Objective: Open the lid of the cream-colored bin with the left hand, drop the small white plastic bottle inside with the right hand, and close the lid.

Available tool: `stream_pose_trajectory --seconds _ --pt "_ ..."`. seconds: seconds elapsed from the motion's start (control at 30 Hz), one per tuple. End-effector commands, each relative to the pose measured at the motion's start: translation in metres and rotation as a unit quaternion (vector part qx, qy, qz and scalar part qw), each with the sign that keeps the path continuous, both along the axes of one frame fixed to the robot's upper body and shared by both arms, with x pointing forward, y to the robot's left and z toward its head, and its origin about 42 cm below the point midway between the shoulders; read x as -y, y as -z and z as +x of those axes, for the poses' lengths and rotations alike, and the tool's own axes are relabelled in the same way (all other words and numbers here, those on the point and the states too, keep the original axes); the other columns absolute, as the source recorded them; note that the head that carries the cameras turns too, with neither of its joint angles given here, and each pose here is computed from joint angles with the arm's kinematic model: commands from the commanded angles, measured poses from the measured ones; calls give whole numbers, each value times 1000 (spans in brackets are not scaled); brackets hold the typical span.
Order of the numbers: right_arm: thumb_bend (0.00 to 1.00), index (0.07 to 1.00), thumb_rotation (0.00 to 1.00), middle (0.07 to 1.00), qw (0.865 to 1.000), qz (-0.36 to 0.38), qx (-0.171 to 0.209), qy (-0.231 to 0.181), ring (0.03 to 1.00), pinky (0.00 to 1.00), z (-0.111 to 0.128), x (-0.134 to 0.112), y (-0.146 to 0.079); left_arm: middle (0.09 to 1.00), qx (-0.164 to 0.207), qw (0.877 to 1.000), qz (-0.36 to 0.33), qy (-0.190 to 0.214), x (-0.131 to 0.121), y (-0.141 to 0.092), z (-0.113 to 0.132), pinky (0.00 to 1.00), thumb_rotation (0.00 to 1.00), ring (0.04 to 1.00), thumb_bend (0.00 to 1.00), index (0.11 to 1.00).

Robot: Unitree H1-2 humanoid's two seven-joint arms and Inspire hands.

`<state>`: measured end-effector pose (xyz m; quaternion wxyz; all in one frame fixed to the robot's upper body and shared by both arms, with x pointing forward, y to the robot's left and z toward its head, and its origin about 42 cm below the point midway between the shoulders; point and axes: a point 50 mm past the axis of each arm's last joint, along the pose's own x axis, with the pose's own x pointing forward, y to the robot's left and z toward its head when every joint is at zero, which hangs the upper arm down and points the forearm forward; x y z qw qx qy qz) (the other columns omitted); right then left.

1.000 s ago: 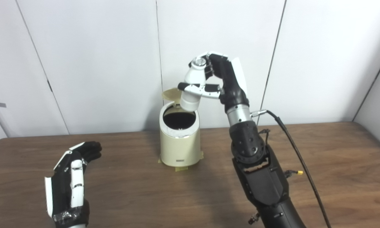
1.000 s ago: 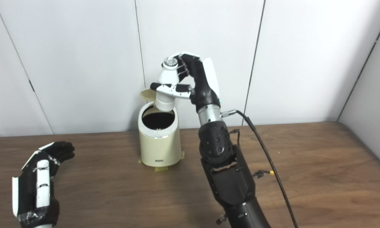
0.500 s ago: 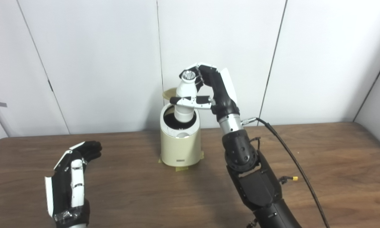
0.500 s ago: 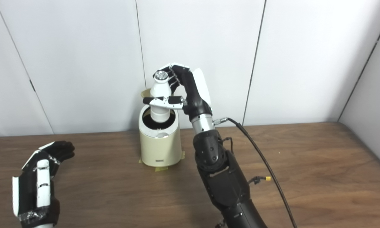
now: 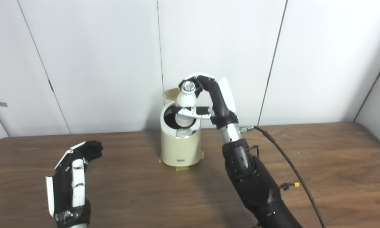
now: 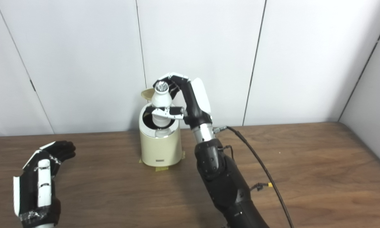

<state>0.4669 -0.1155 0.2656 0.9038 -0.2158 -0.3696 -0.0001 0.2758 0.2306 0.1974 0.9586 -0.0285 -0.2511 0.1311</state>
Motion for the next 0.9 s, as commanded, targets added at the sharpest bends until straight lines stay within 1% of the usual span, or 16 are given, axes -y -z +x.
stream_pose_trajectory --seconds 0.0,0.1,0.2,0.33,0.5,0.67,0.87 --pt "521 482 0 478 997 1 78 -13 457 392 6 -7 -37 658 48 999 10 4 5 -19 2 662 734 676 291 633" --pt "520 475 0 479 996 -10 88 -7 472 432 8 -7 -33 656 46 999 8 4 5 -18 2 673 733 677 296 631" --pt "519 467 0 483 995 -27 99 5 483 449 11 -7 -28 653 47 999 6 4 6 -19 1 671 730 674 299 628" --pt "518 463 0 486 993 -41 110 15 487 447 14 -7 -20 654 45 999 5 5 6 -19 1 675 728 675 302 630" --pt "519 470 0 483 991 -49 123 20 480 435 15 -9 -14 649 47 999 5 7 8 -19 0 653 725 667 289 623" --pt "519 472 0 481 990 -49 133 23 481 442 16 -11 -12 648 44 999 3 2 10 -21 -1 668 719 670 288 623" --pt "519 472 0 481 988 -54 142 26 483 439 18 -13 -11 646 49 999 4 2 10 -21 -1 661 717 667 284 621"
